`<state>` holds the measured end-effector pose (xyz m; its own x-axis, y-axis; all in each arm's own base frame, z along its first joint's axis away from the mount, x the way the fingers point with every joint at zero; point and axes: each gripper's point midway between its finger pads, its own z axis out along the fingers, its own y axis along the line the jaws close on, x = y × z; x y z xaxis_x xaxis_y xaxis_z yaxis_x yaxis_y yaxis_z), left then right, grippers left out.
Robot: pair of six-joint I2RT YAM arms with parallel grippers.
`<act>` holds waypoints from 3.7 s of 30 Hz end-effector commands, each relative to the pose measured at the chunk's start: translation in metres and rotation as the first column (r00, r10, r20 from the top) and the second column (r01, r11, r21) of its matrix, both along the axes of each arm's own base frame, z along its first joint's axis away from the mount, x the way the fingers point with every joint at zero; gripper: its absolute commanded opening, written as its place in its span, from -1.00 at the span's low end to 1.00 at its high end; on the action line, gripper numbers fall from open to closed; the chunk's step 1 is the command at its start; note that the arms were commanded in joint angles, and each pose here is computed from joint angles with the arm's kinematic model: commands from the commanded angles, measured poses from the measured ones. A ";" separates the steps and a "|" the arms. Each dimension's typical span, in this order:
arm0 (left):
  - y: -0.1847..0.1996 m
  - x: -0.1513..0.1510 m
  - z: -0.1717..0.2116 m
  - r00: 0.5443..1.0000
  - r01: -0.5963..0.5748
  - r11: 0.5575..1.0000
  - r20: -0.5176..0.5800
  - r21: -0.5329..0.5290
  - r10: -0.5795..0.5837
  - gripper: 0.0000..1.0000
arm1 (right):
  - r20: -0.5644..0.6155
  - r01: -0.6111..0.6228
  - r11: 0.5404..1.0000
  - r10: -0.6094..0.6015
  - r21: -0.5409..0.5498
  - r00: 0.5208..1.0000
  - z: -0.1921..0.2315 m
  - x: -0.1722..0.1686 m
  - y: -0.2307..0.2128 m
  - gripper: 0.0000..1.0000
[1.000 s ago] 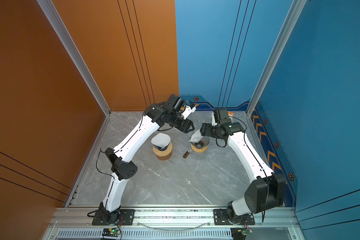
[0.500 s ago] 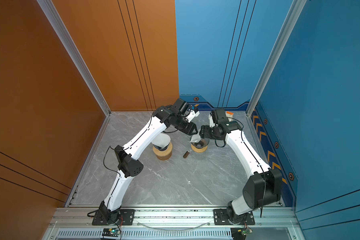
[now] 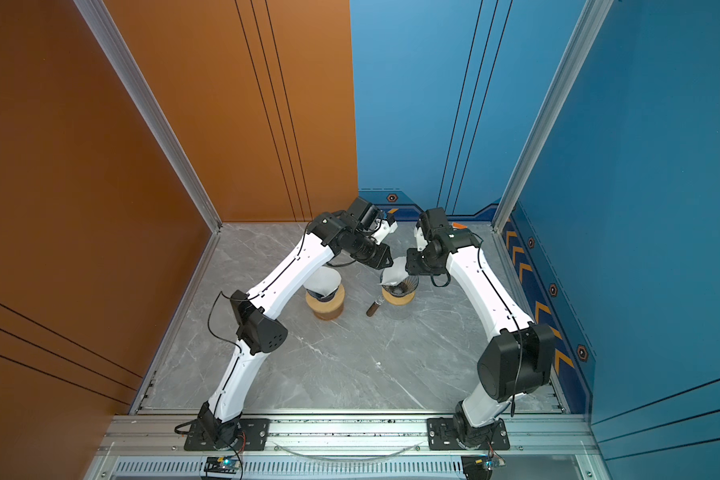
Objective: Place the coffee filter in the dripper
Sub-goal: 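Carry the filter with both grippers over the glass dripper, then lower the filter into the glass dripper with both grippers, opening it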
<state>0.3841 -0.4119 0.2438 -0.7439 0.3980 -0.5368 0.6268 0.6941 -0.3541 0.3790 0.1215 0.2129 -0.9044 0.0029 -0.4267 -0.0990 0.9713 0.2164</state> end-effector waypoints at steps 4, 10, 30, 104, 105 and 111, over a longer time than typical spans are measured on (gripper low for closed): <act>-0.003 -0.001 0.005 1.000 0.000 1.000 -0.002 -0.024 0.000 -0.63 | -0.047 0.005 0.997 -0.001 0.080 0.999 0.006 -0.006 0.014 -0.50; -0.003 -0.003 0.008 1.000 -0.011 0.999 -0.012 -0.032 0.010 -0.68 | -0.010 -0.012 0.999 0.013 0.039 1.000 0.012 0.001 0.010 -0.92; 0.001 -0.004 -0.015 0.998 -0.044 0.999 -0.034 0.033 0.045 -0.64 | 0.040 -0.049 0.994 0.053 -0.095 0.998 0.014 0.007 0.006 -0.66; 0.020 -0.003 -0.038 0.999 0.022 0.994 -0.037 0.104 -0.018 -0.12 | -0.151 -0.022 0.978 -0.010 -0.208 0.988 -0.053 -0.025 -0.018 0.19; 0.020 -0.003 -0.039 0.999 0.021 0.994 -0.037 0.105 -0.017 -0.10 | -0.151 -0.022 0.979 -0.009 -0.204 0.989 -0.053 -0.024 -0.017 0.19; 0.019 -0.003 -0.038 0.999 0.021 0.995 -0.038 0.101 -0.017 -0.07 | -0.167 -0.024 0.978 -0.011 -0.207 0.986 -0.062 -0.022 -0.018 0.18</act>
<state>0.3789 -0.3927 0.1939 -0.7636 0.4700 -0.4429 0.6178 0.7313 -0.2892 0.3556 0.1054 0.1618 -0.9558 -0.0809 -0.2826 -0.0907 0.9956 0.0218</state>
